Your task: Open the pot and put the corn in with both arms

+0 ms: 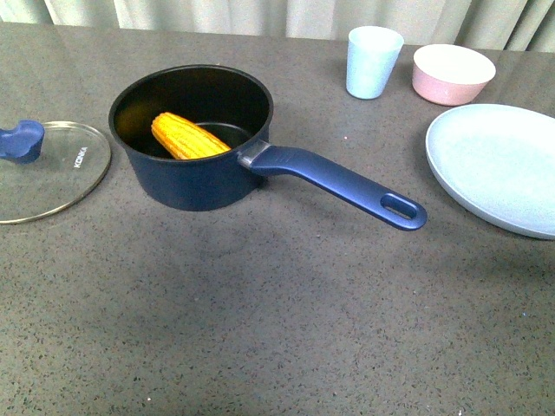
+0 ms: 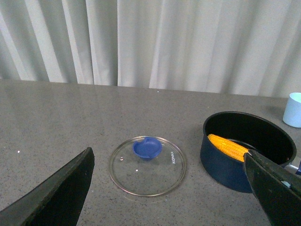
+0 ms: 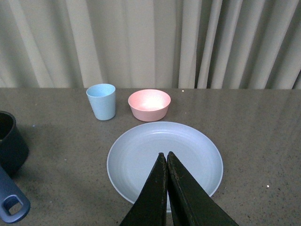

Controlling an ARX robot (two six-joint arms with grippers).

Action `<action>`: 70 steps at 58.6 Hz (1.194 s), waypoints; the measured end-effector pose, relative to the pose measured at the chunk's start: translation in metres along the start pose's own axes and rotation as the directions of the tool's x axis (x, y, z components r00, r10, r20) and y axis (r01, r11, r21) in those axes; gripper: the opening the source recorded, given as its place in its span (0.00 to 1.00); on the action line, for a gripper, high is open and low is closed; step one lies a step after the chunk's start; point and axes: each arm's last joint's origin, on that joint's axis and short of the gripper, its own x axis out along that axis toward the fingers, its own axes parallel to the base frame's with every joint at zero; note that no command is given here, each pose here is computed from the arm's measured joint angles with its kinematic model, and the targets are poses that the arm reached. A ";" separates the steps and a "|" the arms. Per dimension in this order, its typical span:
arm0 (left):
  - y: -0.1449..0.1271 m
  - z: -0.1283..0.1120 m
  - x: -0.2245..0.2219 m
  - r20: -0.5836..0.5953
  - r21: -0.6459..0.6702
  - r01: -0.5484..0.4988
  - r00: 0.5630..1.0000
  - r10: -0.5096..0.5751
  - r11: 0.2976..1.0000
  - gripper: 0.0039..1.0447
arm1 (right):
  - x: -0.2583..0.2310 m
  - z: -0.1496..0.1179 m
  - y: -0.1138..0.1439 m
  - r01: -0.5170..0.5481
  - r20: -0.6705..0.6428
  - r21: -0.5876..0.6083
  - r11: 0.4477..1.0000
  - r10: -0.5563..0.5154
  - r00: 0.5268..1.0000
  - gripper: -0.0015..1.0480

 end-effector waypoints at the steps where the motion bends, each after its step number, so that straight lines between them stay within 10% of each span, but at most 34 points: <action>1: 0.000 0.000 0.000 0.000 0.000 0.000 1.000 0.000 1.000 0.92 | -0.001 0.000 0.000 0.000 0.000 0.000 1.000 0.000 1.000 0.02; 70: 0.000 0.000 0.000 0.000 0.000 0.000 1.000 0.000 1.000 0.92 | -0.031 -0.001 0.000 0.000 0.000 0.000 1.000 0.000 1.000 0.02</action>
